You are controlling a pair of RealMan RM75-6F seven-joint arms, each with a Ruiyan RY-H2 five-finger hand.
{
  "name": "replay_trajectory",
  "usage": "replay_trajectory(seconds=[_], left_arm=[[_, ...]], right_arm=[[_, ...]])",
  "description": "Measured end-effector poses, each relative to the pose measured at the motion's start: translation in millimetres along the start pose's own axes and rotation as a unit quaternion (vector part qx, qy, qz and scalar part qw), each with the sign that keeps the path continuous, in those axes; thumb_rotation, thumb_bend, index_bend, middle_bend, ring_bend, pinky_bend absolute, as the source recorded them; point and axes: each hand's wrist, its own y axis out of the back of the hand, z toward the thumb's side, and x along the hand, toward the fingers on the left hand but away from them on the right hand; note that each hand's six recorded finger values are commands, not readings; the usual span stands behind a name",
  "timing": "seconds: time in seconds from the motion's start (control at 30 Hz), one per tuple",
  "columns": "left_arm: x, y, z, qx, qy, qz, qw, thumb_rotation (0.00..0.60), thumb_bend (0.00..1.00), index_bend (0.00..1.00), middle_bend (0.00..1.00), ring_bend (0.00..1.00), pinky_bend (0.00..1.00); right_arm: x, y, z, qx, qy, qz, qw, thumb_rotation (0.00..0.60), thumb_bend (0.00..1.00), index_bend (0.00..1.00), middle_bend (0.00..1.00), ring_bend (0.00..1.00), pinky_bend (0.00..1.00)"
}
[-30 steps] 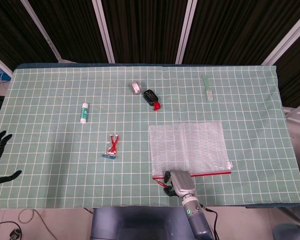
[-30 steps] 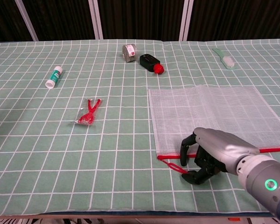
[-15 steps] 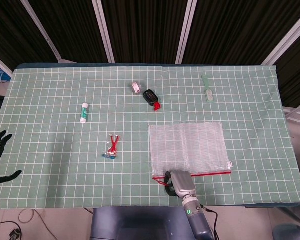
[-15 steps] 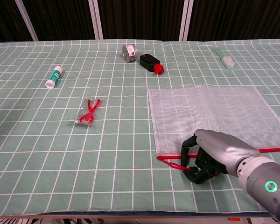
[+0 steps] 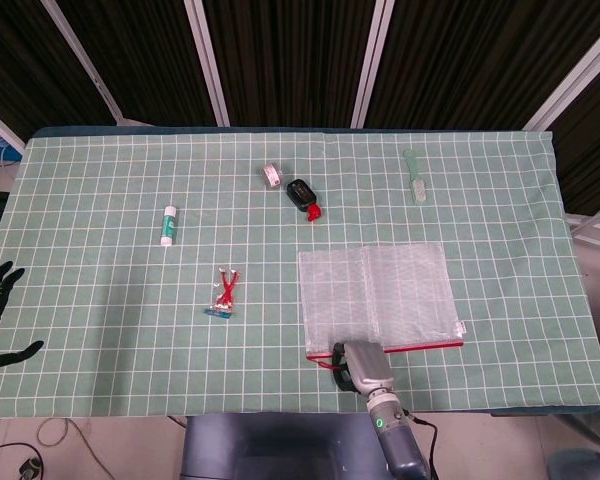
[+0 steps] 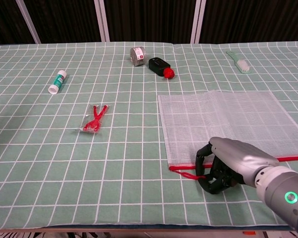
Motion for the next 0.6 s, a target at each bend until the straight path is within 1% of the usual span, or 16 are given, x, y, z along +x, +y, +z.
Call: replay_trajectory(seconds=[0.33, 0.43, 0.6], left_arm=[[0.3, -0.2, -0.2, -0.001, 0.002, -0.001, 1.0, 0.6, 0.0, 0.0, 0.0, 0.0, 0.0], [0.6, -0.1, -0.6, 0.0, 0.004, -0.001, 1.0, 0.6, 0.0, 0.0, 0.0, 0.0, 0.0], [1.2, 0.2, -0.4, 0.004, 0.006, 0.001, 1.0, 0.6, 0.0, 0.0, 0.0, 0.0, 0.0]], right_arm=[[1.0, 6.1, 4.4, -0.005, 0.01, -0.009, 0.9999, 0.6, 0.54, 0.66, 1.0, 1.0, 1.0], [1.6, 12.6, 8.3, -0.009, 0.017, -0.018, 0.9997, 0.6, 0.55, 0.66, 1.0, 1.0, 1.0], [1.7, 31.2, 15.7, -0.017, 0.028, -0.039, 0.9987, 0.6, 0.55, 0.66, 1.0, 1.0, 1.0]])
